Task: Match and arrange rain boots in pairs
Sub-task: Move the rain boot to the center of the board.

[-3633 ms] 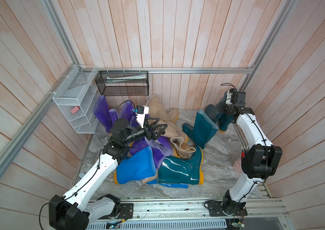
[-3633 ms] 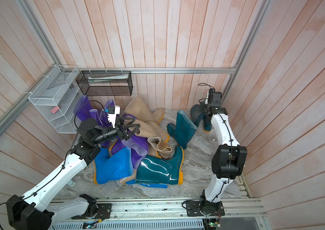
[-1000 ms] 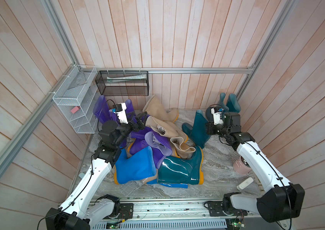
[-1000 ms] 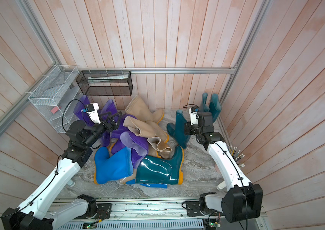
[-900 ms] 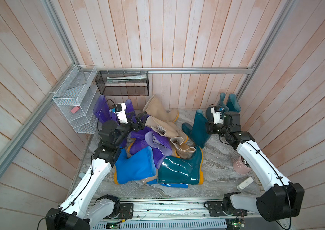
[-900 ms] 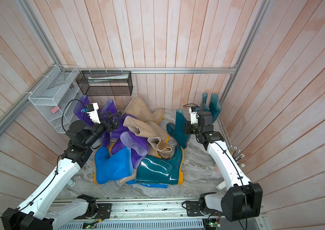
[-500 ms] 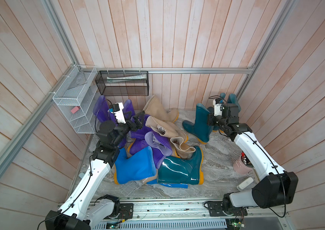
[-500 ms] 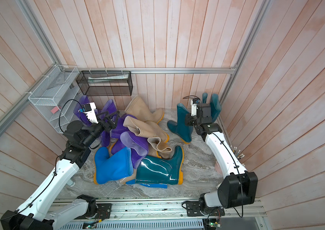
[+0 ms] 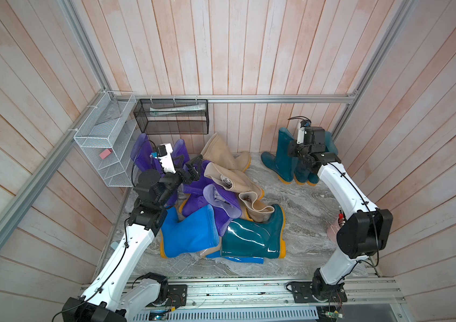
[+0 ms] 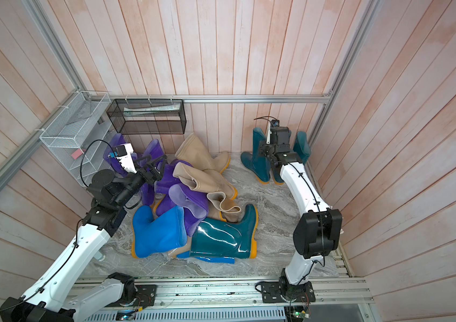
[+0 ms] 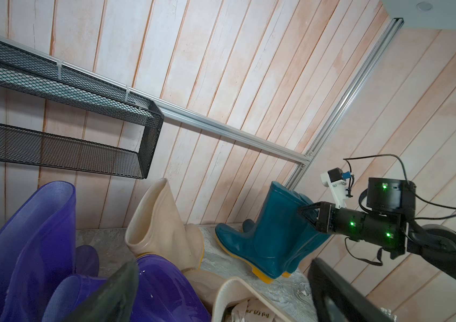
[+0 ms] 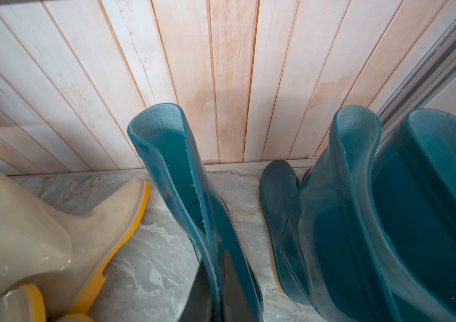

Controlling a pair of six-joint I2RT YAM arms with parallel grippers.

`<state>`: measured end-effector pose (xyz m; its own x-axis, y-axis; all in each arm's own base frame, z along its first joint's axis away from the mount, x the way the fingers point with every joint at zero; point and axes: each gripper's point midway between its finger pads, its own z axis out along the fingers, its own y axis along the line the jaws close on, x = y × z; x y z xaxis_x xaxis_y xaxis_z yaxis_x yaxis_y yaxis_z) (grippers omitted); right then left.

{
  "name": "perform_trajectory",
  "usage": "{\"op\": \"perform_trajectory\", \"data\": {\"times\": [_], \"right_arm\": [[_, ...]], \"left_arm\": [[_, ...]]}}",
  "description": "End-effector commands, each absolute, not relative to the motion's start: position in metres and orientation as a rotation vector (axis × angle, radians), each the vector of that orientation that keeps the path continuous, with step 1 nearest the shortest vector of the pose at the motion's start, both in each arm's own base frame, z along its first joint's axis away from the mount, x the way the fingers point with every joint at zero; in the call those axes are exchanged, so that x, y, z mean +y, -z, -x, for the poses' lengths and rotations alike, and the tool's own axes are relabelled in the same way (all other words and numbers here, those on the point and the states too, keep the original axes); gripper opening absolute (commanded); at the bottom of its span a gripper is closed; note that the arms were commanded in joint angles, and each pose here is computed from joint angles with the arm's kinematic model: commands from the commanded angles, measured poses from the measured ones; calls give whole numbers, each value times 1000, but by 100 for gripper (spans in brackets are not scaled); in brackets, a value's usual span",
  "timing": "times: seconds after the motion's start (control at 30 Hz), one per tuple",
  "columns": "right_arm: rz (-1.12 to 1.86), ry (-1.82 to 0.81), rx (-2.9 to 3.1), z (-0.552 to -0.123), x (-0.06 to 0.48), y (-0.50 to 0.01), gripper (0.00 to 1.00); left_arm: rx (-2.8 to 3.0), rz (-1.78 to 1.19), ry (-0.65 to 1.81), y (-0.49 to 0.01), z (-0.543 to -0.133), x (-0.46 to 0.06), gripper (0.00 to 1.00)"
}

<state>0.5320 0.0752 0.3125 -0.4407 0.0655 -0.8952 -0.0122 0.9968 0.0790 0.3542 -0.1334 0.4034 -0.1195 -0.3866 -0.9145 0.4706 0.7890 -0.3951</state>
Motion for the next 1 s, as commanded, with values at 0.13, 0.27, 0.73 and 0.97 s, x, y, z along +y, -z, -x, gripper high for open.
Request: {"op": "perform_trajectory", "data": {"times": [0.13,0.27,0.73,0.97], "right_arm": [[-224,-78,1892,-567,37,-345,0],[-281,-96,1925,-574,29,-323,0],[-486,-17,1800,-534,-12,-303,0],[-470,-52,1804,-531,3,-292,0]], "left_arm": [[1519,-69,720,-403,-355,-131,97],[1518,-72,725,-404,-355,-132,97],[1525,-74,749,-401,-357,-133,97],[1536,-78,756,-397,-359,-135,97]]}}
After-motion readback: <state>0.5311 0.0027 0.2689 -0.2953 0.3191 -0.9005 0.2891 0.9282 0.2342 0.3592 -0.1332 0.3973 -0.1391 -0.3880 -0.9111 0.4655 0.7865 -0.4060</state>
